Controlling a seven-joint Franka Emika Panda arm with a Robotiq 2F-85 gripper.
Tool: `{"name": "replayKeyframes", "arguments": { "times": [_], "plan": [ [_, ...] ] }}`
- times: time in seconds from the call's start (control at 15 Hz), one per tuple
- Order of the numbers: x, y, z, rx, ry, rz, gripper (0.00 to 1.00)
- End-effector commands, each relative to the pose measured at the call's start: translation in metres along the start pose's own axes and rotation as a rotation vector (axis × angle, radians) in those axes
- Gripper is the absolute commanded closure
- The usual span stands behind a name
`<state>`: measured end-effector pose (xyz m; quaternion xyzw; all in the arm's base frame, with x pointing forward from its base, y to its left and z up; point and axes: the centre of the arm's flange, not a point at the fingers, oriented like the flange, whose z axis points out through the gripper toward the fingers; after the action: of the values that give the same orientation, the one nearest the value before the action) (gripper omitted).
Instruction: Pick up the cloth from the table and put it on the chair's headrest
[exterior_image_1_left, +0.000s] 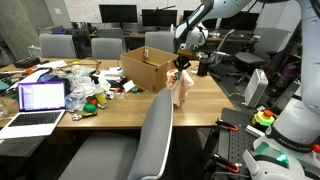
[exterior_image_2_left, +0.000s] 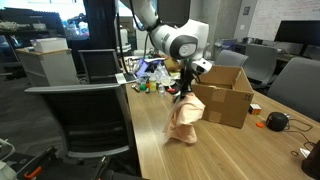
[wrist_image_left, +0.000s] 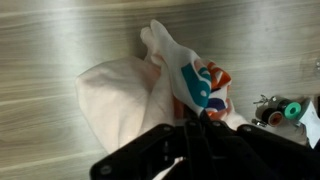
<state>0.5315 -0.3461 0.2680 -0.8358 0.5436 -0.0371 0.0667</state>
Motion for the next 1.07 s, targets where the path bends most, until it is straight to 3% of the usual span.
{"name": "replayKeyframes", "arguments": {
  "times": [0.0,0.53,1.0],
  "plan": [
    [-0.067,0.035,-0.045,0.001,0.071,-0.012,0.99],
    [-0.13,0.07,-0.109,-0.073,0.192,-0.113,0.99],
    [-0.142,0.057,-0.211,-0.06,0.427,-0.168,0.99]
  ]
}}
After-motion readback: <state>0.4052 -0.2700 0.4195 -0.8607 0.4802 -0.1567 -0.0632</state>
